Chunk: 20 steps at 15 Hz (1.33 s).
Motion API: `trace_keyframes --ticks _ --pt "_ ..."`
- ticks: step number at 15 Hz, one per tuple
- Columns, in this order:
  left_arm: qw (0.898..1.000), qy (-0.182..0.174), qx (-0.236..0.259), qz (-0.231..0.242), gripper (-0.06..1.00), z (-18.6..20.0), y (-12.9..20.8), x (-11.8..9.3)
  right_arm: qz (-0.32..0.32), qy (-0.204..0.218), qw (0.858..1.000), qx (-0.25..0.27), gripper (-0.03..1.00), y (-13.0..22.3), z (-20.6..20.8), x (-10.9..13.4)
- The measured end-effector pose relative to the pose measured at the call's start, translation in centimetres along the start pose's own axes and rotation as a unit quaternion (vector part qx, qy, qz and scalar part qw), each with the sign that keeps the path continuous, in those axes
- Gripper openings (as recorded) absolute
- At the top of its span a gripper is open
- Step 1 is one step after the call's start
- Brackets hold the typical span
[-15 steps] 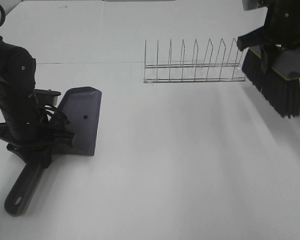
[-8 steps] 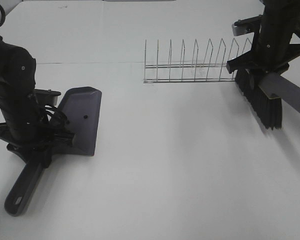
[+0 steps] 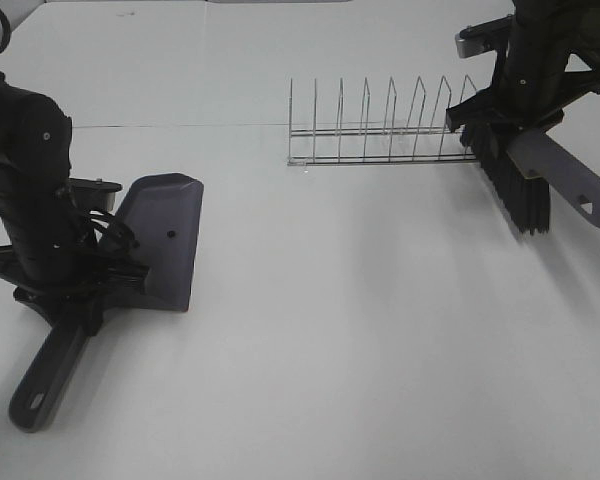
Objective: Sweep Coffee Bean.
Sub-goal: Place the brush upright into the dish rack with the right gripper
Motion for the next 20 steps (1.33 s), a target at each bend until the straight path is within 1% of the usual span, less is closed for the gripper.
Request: trace_keyframes --ticks 4,6,7,8,12,15,16,17,18,19,20 --pt "1.000 0.000 0.000 0.000 0.26 0.0 0.0 0.0 -0.018 -0.005 1.000 -0.023 0.28 -2.4 -0.7 -0.9" --pt "1.000 0.000 0.000 0.000 0.26 0.0 0.0 0.0 -0.021 -0.025 0.999 -0.024 0.28 -3.3 -1.2 -1.2" --pt "1.000 0.000 0.000 0.000 0.26 0.0 0.0 0.0 -0.007 -0.032 0.999 -0.028 0.28 -3.9 -1.8 -1.1" --pt "1.000 0.000 0.000 0.000 0.26 0.0 0.0 0.0 -0.008 -0.037 0.999 -0.030 0.28 -4.2 -1.9 -0.9" --pt "1.000 0.000 0.000 0.000 0.26 0.0 0.0 0.0 -0.009 -0.041 0.997 -0.060 0.28 -5.4 -2.6 -0.8" --pt "1.000 0.000 0.000 0.000 0.26 0.0 0.0 0.0 -0.017 -0.039 0.997 -0.068 0.33 -5.6 -3.0 -0.7" --pt "1.000 0.000 0.000 0.000 0.26 0.0 0.0 0.0 -0.024 -0.038 0.997 -0.068 0.42 -5.6 -3.0 -0.8" --pt "1.000 0.000 0.000 0.000 0.26 0.0 0.0 0.0 -0.029 -0.037 0.997 -0.069 0.57 -5.7 -3.0 -0.8" --pt "1.000 0.000 0.000 0.000 0.26 0.0 0.0 0.0 -0.028 -0.035 0.996 -0.071 0.70 -5.7 -2.9 -0.9" --pt "1.000 0.000 0.000 0.000 0.26 0.0 0.0 0.0 -0.028 -0.035 0.996 -0.071 0.76 -5.7 -2.9 -0.9" --pt "1.000 0.000 0.000 0.000 0.26 0.0 0.0 0.0 -0.028 -0.035 0.996 -0.071 0.80 -5.8 -2.8 -0.8"
Point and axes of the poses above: a point on each arm's last joint axis where the gripper is mounted, z pointing back along that axis away from the gripper, x along the wrist's bending axis when the last joint is at zero, y = z × x, the point moved 2 cm from there along -z, pointing out along that axis toward the gripper, and after that the axes turned 12 degrees about -z, right-handed, at the moved point
